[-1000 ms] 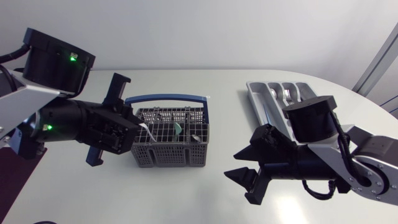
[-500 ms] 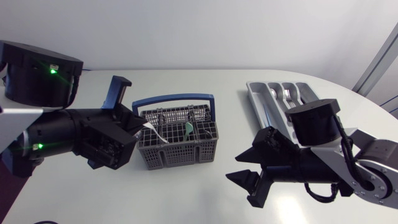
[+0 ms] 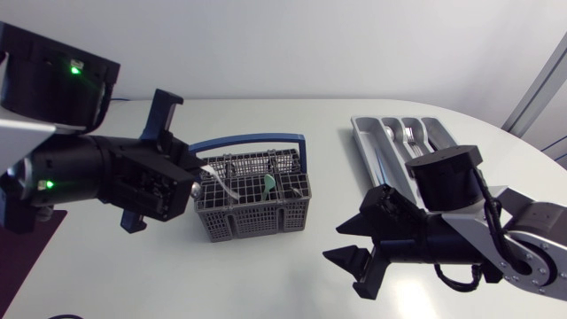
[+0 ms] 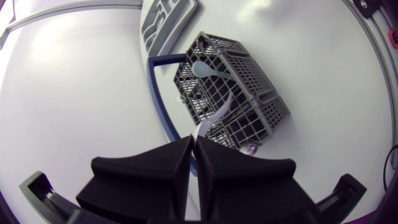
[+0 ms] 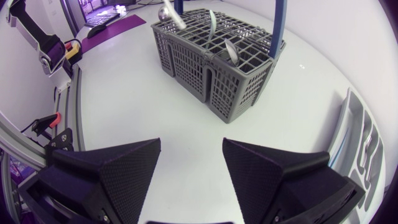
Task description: Unload the cutlery basket into the drawer organizer.
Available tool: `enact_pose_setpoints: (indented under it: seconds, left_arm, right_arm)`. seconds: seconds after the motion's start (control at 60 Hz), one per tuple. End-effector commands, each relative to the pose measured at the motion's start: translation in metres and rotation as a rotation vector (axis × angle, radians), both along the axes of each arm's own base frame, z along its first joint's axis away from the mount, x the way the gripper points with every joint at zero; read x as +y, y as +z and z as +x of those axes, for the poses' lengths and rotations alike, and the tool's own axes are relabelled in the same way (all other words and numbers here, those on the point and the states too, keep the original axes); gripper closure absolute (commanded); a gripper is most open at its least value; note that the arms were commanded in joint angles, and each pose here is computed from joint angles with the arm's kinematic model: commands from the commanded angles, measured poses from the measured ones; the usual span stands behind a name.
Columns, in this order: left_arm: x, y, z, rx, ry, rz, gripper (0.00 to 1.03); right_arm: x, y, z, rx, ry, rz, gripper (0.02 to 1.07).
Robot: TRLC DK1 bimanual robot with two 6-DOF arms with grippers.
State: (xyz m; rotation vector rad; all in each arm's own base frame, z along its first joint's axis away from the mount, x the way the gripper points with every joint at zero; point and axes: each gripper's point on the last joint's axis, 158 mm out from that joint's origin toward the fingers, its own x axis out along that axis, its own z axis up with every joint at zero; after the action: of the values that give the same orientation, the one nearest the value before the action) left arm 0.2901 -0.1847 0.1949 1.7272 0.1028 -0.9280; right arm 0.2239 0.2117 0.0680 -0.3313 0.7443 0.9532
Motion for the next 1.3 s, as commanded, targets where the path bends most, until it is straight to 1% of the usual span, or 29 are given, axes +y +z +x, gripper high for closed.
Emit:
enact_pose_setpoints:
  seconds: [0.0,0.133,0.217,0.267,0.367,0.417,0.45,0.483,0.55,0.633,0.683,0.733,0.8,0.85,0.967,1.183,1.2,1.283]
  left_arm:
    - [-0.006,0.035,0.003,-0.045,0.004,-0.057,0.97]
    - [-0.006,0.053,0.004,-0.047,0.027,-0.095,0.97]
    - [-0.01,0.059,0.001,0.014,0.074,-0.158,0.97]
    - [-0.016,0.061,-0.002,0.066,0.103,-0.213,0.97]
    - [-0.029,0.059,0.004,0.17,0.21,-0.327,0.97]
    - [-0.038,0.059,0.002,0.216,0.241,-0.372,0.97]
    - [-0.046,0.062,0.002,0.247,0.269,-0.42,0.97]
    - [-0.054,0.062,0.002,0.299,0.298,-0.455,0.97]
    - [-0.065,0.056,0.004,0.388,0.362,-0.502,0.97]
    - [-0.086,0.052,0.002,0.513,0.423,-0.555,0.97]
    - [-0.097,0.053,0.008,0.603,0.464,-0.606,0.97]
    - [-0.105,0.051,0.01,0.664,0.49,-0.619,0.97]
    - [-0.112,0.052,0.02,0.72,0.532,-0.666,0.97]
    - [-0.118,0.043,0.023,0.781,0.571,-0.666,0.96]
    - [-0.126,0.029,0.025,0.848,0.623,-0.67,0.96]
    - [-0.137,0.021,0.021,0.877,0.64,-0.662,0.96]
    - [-0.138,0.021,0.02,0.879,0.641,-0.661,0.96]
    - [-0.141,0.015,0.019,0.89,0.662,-0.657,0.96]
  right_arm:
    - [-0.003,-0.009,-0.005,0.025,-0.006,-0.008,0.34]
    - [-0.004,-0.005,-0.005,0.013,-0.006,-0.002,0.34]
    - [-0.006,0.001,-0.003,-0.017,-0.016,0.003,0.34]
    - [-0.009,0.008,0.0,-0.055,-0.034,0.007,0.34]
    - [-0.016,0.029,0.01,-0.144,-0.079,0.014,0.34]
    - [-0.021,0.037,0.014,-0.19,-0.106,0.004,0.34]
    - [-0.023,0.043,0.016,-0.219,-0.123,0.0,0.34]
    - [-0.026,0.051,0.019,-0.257,-0.144,-0.004,0.34]
    - [-0.032,0.066,0.026,-0.338,-0.187,-0.013,0.34]
    - [-0.034,0.087,0.03,-0.426,-0.216,-0.014,0.34]
    - [-0.034,0.098,0.033,-0.489,-0.234,-0.026,0.34]
    - [-0.028,0.101,0.03,-0.515,-0.22,-0.04,0.34]
    - [-0.026,0.107,0.032,-0.582,-0.233,-0.075,0.34]
    - [-0.022,0.117,0.034,-0.639,-0.241,-0.077,0.35]
    - [-0.014,0.124,0.037,-0.692,-0.235,-0.094,0.35]
    - [0.004,0.118,0.042,-0.738,-0.186,-0.142,0.35]
    - [0.006,0.117,0.042,-0.746,-0.183,-0.148,0.35]
    - [0.012,0.116,0.048,-0.783,-0.182,-0.177,0.48]
